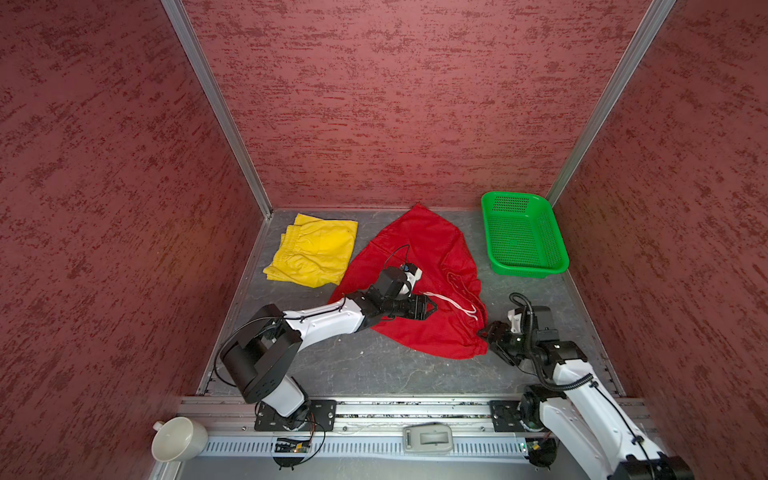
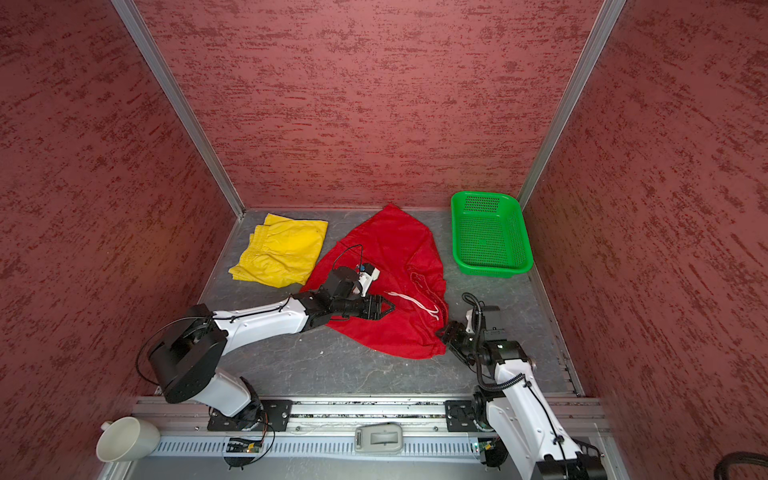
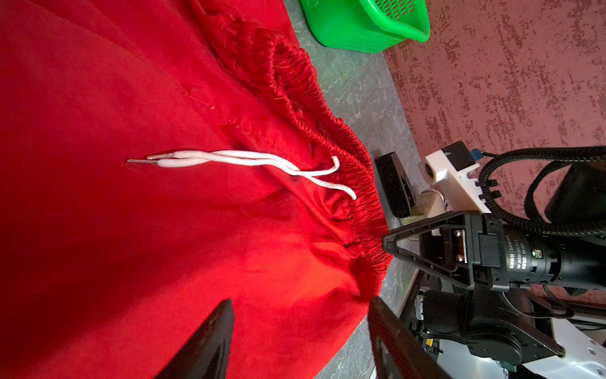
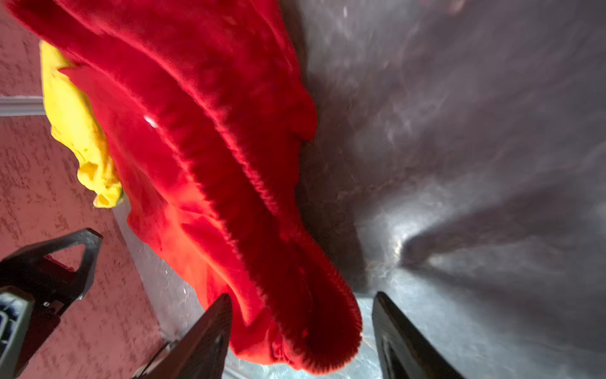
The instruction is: Fold and stack the shorts
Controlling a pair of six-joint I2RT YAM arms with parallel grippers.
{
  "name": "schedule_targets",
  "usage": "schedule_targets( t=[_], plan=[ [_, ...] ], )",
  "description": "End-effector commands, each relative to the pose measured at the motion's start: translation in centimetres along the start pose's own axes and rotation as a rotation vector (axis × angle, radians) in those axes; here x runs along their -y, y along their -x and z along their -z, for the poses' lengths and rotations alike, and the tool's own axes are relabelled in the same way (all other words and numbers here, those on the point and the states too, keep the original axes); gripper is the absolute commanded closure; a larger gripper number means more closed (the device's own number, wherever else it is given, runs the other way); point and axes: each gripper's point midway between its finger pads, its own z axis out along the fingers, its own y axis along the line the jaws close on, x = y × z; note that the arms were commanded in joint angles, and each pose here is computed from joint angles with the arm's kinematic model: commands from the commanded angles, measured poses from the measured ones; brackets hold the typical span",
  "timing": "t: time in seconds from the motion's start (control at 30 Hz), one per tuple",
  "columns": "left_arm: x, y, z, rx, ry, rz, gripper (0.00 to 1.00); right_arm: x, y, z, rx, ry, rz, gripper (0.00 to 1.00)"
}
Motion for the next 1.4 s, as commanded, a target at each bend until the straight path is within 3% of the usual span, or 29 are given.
schedule_targets(
  t=[0.0,0.13,0.27,0.6,0.7,0.77,0.93,1.0,1.23,1.37],
  plan=[
    [3.2,-0.2,-0.7,-0.025,-0.067,-0.162,0.38,0.6,-0.3,0.3,0.010,-0.016,-0.050,0.31],
    [6.1,-2.9,-2.9,-0.116,-0.088,-0.422,0.43,-0.8,-0.3,0.0,0.013,0.093,-0.072,0.31],
    [7.3,-5.7,-5.7,-0.201,-0.096,-0.642,0.44,-1.2,-0.2,0.3,0.023,0.112,-0.080,0.31],
    [7.2,-9.4,-9.9,-0.316,-0.081,-0.848,0.43,-1.6,0.9,0.2,0.071,0.152,-0.111,0.31],
    [6.7,-10.4,-10.6,-0.343,-0.079,-0.876,0.45,-0.9,0.9,0.2,0.074,0.108,-0.109,0.31],
    [6.2,-10.9,-11.0,-0.358,-0.066,-0.890,0.51,-0.3,0.9,0.4,0.076,0.062,-0.099,0.31],
    [6.2,-10.5,-10.8,-0.337,-0.056,-0.880,0.89,0.1,0.5,0.8,0.052,0.022,-0.075,0.29],
    [6.6,-9.8,-10.5,-0.319,-0.085,-0.851,0.98,-0.3,0.2,0.7,0.036,0.043,-0.076,0.27],
    [8.5,-7.9,-8.9,-0.243,-0.268,-0.701,1.00,-2.6,-0.8,0.4,-0.036,0.197,-0.105,0.25],
    [8.2,-7.2,-8.6,-0.224,-0.302,-0.643,1.00,-3.7,-0.7,0.3,-0.052,0.268,-0.119,0.24]
  ],
)
